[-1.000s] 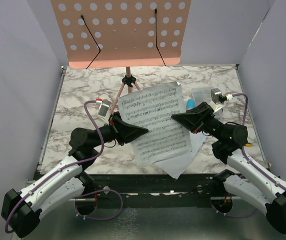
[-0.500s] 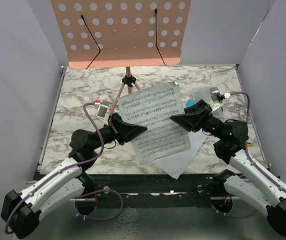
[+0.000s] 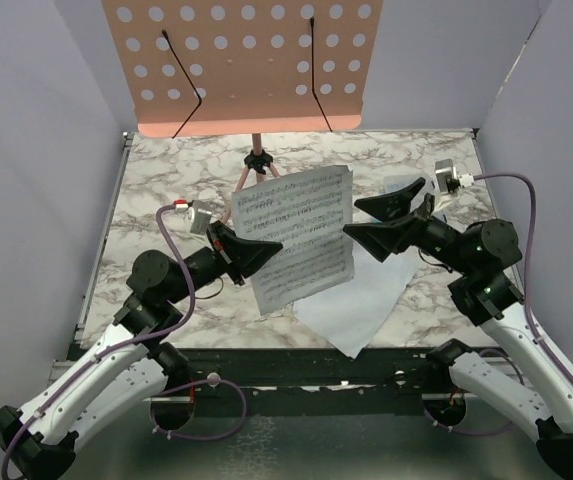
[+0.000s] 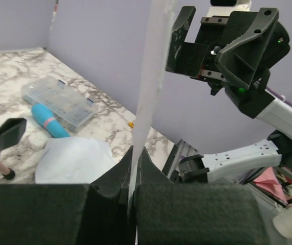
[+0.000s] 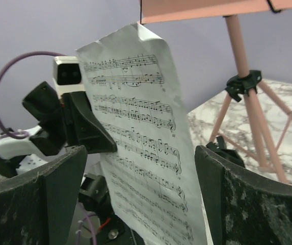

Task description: Set up the instrument practice props

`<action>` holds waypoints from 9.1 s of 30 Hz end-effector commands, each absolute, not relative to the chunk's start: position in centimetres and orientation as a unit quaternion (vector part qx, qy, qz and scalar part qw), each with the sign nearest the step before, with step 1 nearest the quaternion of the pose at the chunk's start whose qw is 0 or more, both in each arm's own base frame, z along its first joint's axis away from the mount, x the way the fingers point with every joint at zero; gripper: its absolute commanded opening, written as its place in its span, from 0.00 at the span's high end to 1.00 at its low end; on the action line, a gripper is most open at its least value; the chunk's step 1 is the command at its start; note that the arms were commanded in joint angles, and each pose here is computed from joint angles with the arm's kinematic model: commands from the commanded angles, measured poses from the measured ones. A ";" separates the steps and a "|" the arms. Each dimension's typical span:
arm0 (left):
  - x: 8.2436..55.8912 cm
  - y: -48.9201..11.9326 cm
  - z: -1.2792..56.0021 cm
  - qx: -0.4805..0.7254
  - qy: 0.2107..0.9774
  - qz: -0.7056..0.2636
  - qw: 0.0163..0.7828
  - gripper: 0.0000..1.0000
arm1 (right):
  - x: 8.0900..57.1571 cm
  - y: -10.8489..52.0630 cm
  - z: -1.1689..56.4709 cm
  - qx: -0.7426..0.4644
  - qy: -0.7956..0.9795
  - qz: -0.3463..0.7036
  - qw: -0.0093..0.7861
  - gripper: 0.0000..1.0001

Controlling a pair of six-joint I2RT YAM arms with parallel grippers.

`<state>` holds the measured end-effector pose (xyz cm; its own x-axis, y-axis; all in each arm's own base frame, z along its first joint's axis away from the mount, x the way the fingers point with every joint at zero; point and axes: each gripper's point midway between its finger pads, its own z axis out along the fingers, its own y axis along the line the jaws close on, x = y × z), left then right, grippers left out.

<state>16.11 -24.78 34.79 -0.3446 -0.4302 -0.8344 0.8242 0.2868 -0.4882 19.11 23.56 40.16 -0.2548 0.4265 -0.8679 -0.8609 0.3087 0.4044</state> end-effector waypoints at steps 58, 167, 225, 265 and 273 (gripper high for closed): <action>21.0 -17.2 55.5 0.130 0.538 -0.328 0.766 1.00 | 31.5 27.6 55.1 -0.240 0.575 0.434 0.650 0.43; 26.7 -22.0 62.4 0.190 0.431 -0.261 0.843 1.00 | 30.1 29.5 56.9 -0.285 0.504 0.489 0.653 0.99; 30.2 -21.1 57.8 0.153 0.487 -0.194 0.838 0.69 | 30.3 29.4 56.4 -0.277 0.509 0.489 0.652 1.00; 27.2 -19.5 57.3 0.147 0.468 -0.225 0.842 0.07 | 29.4 28.5 56.5 -0.265 0.506 0.488 0.660 0.40; 25.8 -19.2 56.0 0.151 0.466 -0.245 0.837 0.01 | 28.8 28.1 56.0 -0.261 0.510 0.487 0.659 0.28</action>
<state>27.32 -19.40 55.78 0.4391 -0.2235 -0.8702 0.5127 0.8577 0.0384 29.99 29.02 54.88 -0.0263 0.3524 -0.9355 -0.9098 0.3792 0.1684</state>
